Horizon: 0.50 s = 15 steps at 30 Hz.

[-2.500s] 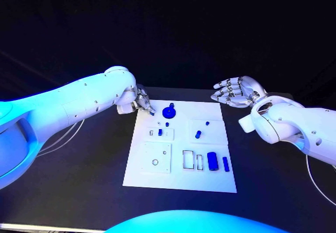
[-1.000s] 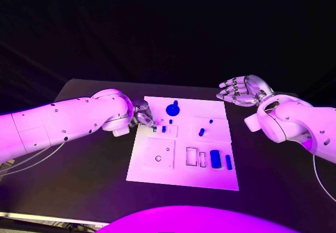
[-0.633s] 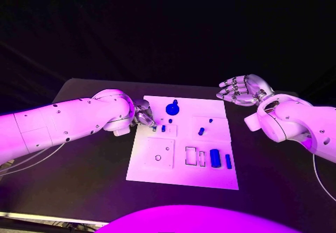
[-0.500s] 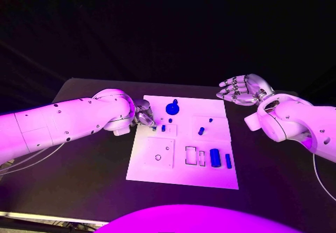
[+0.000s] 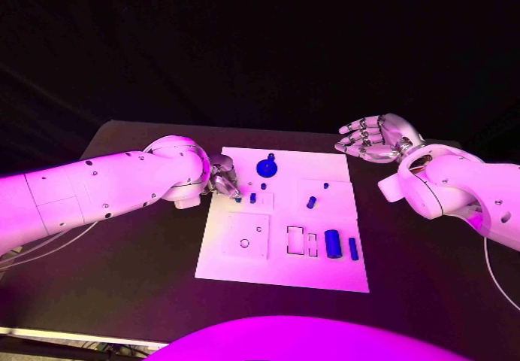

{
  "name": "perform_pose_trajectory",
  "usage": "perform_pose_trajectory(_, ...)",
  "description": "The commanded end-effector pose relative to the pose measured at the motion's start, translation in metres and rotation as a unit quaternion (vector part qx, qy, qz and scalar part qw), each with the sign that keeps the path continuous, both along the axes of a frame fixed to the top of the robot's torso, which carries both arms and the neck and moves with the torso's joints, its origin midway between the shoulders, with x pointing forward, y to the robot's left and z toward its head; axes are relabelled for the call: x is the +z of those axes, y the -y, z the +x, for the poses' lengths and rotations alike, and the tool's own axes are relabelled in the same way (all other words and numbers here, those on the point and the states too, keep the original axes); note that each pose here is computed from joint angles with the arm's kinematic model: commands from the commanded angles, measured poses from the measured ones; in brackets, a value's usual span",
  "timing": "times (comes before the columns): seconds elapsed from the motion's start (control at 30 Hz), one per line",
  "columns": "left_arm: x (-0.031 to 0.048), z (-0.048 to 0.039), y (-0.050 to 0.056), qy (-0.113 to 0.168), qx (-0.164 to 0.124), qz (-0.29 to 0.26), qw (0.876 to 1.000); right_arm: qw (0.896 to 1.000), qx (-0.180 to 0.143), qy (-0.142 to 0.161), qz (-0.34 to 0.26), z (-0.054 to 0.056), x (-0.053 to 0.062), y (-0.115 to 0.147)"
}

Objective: Assemble the parts on the task board

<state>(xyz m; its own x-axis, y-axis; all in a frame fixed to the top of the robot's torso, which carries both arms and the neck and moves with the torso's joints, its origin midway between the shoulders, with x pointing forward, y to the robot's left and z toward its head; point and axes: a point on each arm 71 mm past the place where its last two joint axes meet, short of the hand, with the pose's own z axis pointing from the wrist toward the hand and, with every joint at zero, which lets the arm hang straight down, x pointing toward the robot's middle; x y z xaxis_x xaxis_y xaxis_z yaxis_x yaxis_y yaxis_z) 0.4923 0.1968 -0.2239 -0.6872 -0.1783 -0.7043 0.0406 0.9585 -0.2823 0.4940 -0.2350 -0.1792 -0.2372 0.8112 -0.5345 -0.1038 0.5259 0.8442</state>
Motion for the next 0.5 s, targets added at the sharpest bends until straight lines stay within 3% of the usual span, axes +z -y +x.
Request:
perform_pose_trajectory(0.03, -0.0021, -0.0011, 0.0015, -0.002, -0.016, 0.019, 1.0, 1.0, 0.008, 0.0, 0.0, -0.0007, 0.0, -0.0013)
perform_pose_trajectory(0.5, -0.0013, 0.0015, -0.0006, 0.011, -0.014, 0.027, 0.999, 1.0, 0.008, 0.001, 0.0, -0.0009, 0.0001, -0.001)
